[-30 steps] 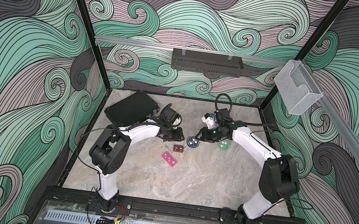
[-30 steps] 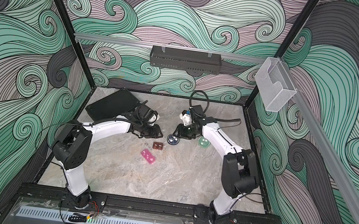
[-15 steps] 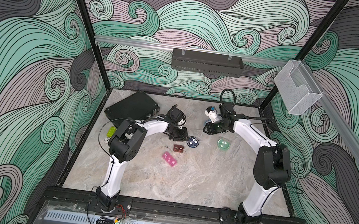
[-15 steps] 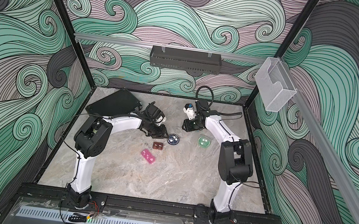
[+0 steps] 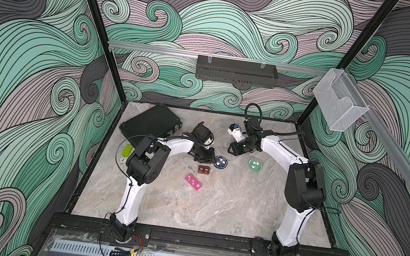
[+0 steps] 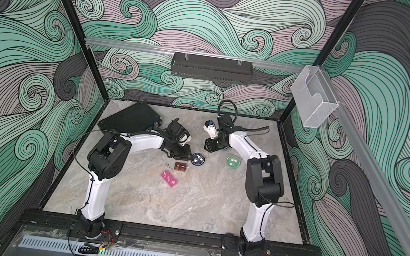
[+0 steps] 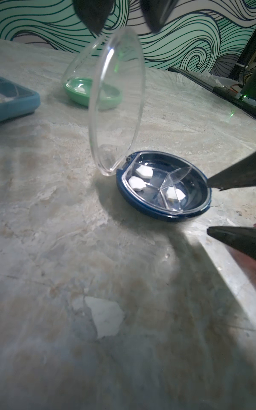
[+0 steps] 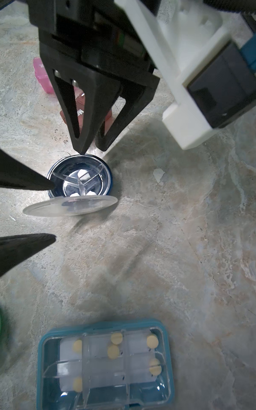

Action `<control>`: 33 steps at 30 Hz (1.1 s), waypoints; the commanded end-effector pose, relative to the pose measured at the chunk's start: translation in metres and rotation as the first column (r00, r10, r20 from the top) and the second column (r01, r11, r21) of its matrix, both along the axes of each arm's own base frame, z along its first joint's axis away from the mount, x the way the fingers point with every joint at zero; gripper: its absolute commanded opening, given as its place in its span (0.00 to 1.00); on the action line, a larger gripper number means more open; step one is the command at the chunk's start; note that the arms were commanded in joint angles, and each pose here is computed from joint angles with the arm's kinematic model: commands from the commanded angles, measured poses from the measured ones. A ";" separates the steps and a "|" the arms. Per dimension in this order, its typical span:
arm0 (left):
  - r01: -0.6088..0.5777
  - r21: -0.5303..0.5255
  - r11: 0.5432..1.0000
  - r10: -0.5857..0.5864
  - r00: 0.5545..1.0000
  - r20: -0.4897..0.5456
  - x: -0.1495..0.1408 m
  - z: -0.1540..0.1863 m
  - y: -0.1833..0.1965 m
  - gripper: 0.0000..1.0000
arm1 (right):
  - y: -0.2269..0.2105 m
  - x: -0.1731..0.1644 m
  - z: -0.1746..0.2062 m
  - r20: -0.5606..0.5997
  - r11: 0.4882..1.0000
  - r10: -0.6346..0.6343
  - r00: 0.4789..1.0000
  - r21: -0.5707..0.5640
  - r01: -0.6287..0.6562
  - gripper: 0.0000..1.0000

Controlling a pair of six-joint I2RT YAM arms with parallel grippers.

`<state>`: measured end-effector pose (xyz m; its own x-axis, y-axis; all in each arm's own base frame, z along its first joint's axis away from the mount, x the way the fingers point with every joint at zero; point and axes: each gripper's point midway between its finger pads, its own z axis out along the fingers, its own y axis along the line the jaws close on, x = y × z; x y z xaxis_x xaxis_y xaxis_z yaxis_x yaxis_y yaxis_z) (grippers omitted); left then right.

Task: Close pillboxes
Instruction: Close the lid on the pillbox.

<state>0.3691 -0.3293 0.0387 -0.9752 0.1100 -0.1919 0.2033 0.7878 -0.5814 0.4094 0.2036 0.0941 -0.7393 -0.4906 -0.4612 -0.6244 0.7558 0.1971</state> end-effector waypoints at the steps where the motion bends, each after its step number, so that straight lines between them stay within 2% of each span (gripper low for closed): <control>1: 0.007 -0.014 1.000 -0.007 1.000 0.003 0.002 0.000 -0.007 0.29 | 0.002 0.006 0.003 0.018 1.000 0.004 1.000 -0.014 -0.003 0.30; 3: 0.003 -0.018 1.000 -0.003 1.000 0.007 0.003 0.001 -0.007 0.28 | 0.003 0.005 0.003 0.016 1.000 0.003 1.000 -0.013 -0.003 0.26; 17: -0.054 -0.028 0.998 0.054 0.999 0.001 0.002 -0.009 -0.008 0.23 | 0.002 0.001 0.002 0.015 1.000 0.009 1.000 -0.025 -0.009 0.16; 33: -0.070 -0.029 0.997 0.070 0.998 -0.006 0.000 -0.016 -0.010 0.20 | 0.014 -0.009 0.001 0.013 0.998 0.047 0.999 -0.034 -0.047 0.10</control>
<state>0.3720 -0.3342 0.0302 -0.9806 0.0354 -0.1927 0.1479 0.7789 -0.6095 0.4054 0.2116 0.0918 -0.7260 -0.5158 -0.4548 -0.6408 0.7475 0.1752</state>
